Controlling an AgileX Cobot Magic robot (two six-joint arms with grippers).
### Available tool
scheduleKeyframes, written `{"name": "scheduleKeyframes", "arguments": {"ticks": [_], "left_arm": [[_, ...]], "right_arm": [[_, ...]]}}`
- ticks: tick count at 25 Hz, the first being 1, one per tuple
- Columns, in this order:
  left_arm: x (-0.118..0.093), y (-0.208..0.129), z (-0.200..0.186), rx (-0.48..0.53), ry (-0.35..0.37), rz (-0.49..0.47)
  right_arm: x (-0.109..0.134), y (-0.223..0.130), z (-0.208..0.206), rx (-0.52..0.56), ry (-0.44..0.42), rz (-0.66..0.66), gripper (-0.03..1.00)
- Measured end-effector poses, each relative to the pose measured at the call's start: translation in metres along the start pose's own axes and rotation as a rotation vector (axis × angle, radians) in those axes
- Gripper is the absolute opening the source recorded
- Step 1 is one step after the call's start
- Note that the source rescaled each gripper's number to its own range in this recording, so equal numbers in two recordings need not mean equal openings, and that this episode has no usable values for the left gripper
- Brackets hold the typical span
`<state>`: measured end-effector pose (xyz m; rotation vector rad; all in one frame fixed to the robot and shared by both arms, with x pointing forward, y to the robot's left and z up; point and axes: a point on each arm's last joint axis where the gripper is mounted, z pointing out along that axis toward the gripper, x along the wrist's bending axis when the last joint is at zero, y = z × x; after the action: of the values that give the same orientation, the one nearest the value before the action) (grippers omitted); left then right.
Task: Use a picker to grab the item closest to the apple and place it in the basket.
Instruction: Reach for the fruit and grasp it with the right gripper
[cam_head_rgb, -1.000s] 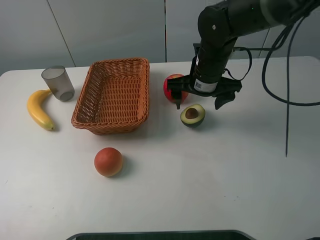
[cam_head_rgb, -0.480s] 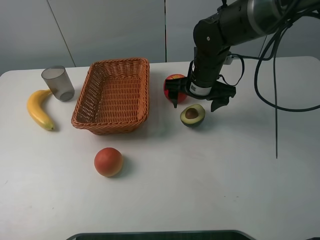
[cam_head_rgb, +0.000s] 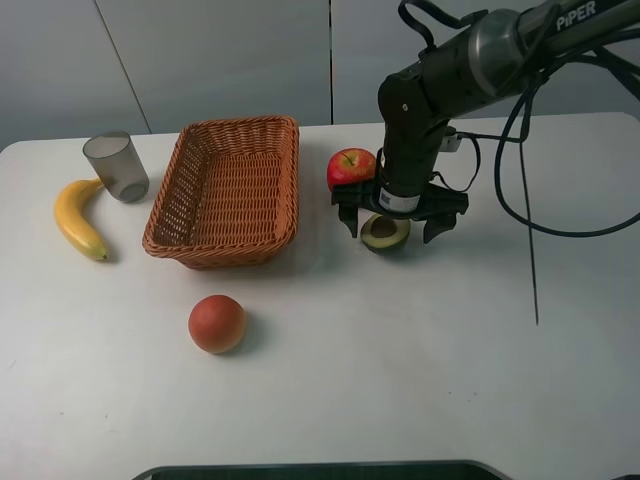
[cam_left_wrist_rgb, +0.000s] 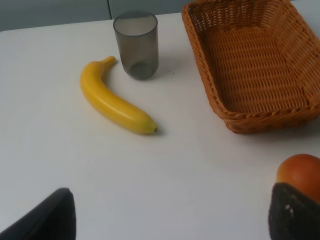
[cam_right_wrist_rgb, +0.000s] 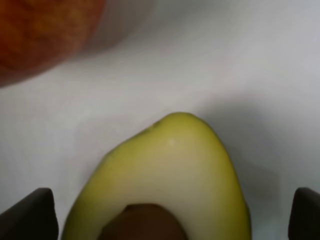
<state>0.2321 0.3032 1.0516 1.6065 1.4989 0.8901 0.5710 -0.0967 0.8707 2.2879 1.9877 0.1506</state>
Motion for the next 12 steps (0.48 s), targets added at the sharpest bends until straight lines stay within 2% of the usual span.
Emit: {"name": "scheduleKeyframes", "arguments": {"ticks": [8,9,10,11,12], "left_arm": [[0.0000,0.0000,0.0000,0.000,0.000,0.000],[0.0000,0.0000,0.0000,0.000,0.000,0.000],[0.0000,0.0000,0.0000,0.000,0.000,0.000],[0.0000,0.0000,0.0000,0.000,0.000,0.000],[0.0000,0.0000,0.0000,0.000,0.000,0.000]], "right_arm": [[0.0012,0.0005,0.0042,-0.007,0.009,-0.001,0.99],[0.0012,0.0005,0.0042,-0.007,0.009,-0.001,0.92],[0.0012,0.0005,0.0042,-0.007,0.009,-0.001,0.76],[0.0013,0.0005,0.0042,-0.006,0.010,0.001,0.56],[0.0013,0.0005,0.0042,-0.006,0.010,0.001,0.17]]}}
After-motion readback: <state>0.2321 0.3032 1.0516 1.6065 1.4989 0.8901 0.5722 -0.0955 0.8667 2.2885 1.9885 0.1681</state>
